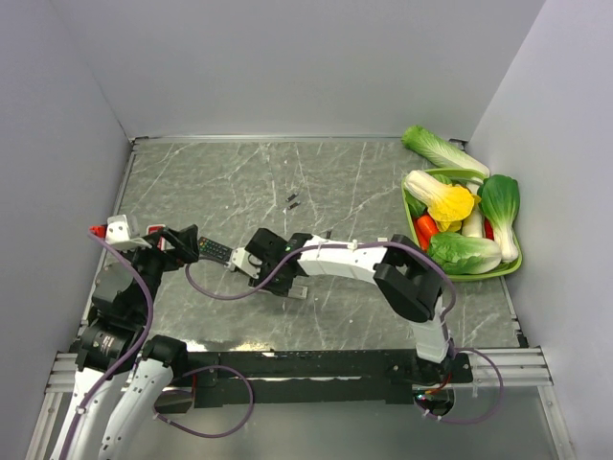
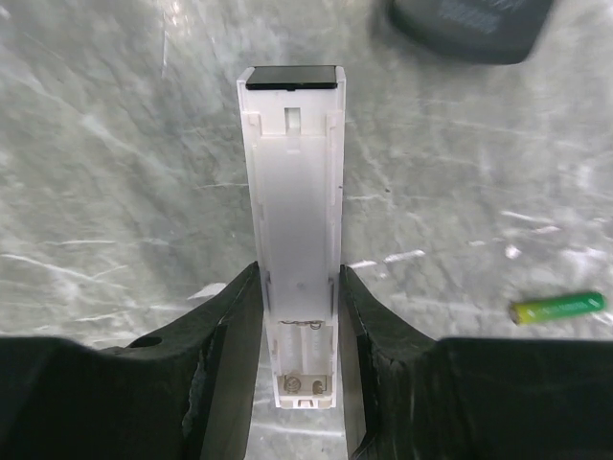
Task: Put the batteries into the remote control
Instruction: Move the remote control to the center of the board.
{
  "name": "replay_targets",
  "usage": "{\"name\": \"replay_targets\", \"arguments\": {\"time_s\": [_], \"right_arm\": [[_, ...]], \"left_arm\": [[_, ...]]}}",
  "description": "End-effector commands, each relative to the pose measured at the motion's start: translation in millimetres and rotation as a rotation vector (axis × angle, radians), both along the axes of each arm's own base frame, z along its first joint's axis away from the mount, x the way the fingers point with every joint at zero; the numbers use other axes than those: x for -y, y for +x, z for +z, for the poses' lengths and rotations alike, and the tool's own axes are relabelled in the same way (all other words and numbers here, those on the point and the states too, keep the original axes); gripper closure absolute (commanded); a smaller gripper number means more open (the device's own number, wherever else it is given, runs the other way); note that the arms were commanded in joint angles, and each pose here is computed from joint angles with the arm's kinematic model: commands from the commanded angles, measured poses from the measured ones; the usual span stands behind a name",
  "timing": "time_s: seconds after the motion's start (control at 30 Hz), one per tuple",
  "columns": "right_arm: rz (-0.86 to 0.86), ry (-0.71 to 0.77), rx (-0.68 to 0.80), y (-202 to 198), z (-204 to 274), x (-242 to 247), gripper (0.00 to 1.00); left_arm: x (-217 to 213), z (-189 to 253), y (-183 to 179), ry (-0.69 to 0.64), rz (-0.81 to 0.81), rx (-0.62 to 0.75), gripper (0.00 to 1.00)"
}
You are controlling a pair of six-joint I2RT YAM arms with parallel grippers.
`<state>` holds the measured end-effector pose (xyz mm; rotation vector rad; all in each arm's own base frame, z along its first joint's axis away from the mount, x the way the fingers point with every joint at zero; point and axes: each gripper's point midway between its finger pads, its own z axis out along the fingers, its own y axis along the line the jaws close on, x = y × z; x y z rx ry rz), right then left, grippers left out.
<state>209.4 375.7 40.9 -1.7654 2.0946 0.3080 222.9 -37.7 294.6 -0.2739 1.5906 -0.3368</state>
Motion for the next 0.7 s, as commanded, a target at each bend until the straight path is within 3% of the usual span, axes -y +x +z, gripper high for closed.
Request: {"name": "replay_targets", "arguments": {"time_s": [0.0,0.1,0.23,0.43,0.67], "right_arm": [[0.068,-0.003,-0.031,-2.9,-4.1,-6.0,0.77],[0.058,-0.016,-0.039,-3.6,-10.7,-2.8,0.71],[0.032,-0.018,-0.033,-0.9,-1.1,-2.3,0.46],[-0.015,0.118,0.006,7.1,61.6,-9.6,0.13],[-0.284,0.272,0.021,46.4,124.7,18.9,0.08]], "left_arm": [[1.6,7.8,3.9,0.011,-0.009,0.029,0.01],[2.9,6.6,5.3,0.014,-0.015,0.023,0.01],[4.1,6.5,6.9,0.015,-0.019,0.020,0.01],[4.4,4.5,8.6,0.018,-0.020,0.011,0.01],[3.1,5.5,8.4,0.018,-0.015,0.014,0.01]]}}
